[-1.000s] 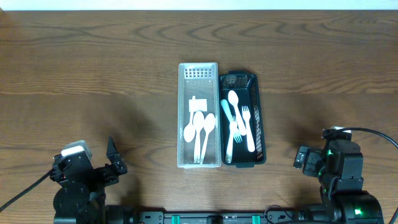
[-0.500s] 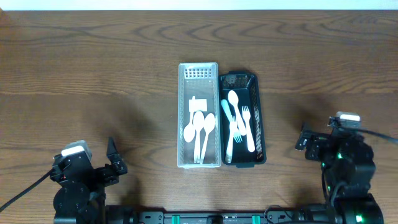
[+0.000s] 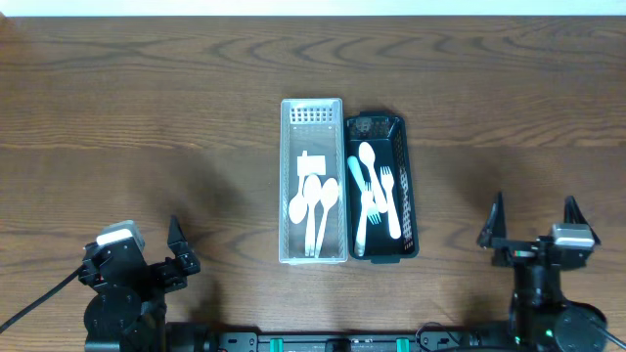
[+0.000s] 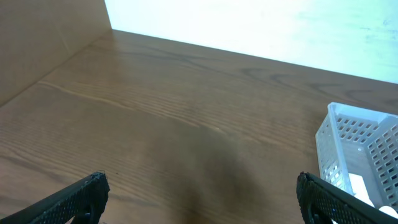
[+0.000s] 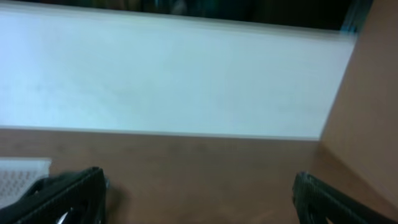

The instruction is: Pack container

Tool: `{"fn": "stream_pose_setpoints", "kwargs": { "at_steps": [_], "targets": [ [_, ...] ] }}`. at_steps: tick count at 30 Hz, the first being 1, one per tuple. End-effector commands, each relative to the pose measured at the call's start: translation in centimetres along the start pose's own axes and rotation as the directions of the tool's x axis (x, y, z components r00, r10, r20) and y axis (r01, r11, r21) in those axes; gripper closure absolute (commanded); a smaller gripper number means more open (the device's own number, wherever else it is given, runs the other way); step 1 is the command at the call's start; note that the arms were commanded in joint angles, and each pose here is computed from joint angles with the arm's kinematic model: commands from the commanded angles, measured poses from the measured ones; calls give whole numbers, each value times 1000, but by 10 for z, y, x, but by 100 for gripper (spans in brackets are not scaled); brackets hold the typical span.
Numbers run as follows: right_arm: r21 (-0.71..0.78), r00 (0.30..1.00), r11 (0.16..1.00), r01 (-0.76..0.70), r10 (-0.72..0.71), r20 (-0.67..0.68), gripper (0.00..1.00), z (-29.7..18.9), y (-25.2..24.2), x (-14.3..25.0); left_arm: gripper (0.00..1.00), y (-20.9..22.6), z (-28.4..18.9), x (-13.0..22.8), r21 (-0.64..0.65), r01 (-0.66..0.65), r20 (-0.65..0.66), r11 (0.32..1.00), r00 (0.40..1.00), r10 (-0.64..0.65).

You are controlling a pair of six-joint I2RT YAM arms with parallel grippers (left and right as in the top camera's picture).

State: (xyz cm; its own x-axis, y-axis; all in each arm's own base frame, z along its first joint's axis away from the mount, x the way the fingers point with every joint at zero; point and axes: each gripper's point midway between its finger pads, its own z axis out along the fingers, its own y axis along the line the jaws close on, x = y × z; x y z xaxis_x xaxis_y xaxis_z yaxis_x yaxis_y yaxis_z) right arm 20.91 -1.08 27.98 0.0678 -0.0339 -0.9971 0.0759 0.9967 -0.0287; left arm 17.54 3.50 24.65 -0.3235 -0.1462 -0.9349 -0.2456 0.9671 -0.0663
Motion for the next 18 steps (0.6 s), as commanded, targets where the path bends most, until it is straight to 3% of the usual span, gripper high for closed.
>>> {"fn": "stream_pose_setpoints", "kwargs": {
  "at_steps": [1, 6, 12, 18],
  "targets": [
    [-46, 1000, 999, 21, -20, 14, 1, 10, 11, 24, 2, 2, 1, 1, -12, -18, 1, 1000, 1000, 18],
    [-70, 1000, 997, 18, -16, 27, 1, 23, 21, 58, 2, 2, 1, 1, -12, -18, 1, 1000, 1000, 18],
    [-83, 993, 996, -10, 0, -115, 1, 27, 26, 118, 2, 2, 1, 1, -12, -18, 1, 1000, 1000, 18],
    [-119, 989, 991, 53, -68, -130, 1, 26, 31, 124, 2, 2, 1, 1, -12, -18, 1, 1000, 1000, 18]
  ]
}}
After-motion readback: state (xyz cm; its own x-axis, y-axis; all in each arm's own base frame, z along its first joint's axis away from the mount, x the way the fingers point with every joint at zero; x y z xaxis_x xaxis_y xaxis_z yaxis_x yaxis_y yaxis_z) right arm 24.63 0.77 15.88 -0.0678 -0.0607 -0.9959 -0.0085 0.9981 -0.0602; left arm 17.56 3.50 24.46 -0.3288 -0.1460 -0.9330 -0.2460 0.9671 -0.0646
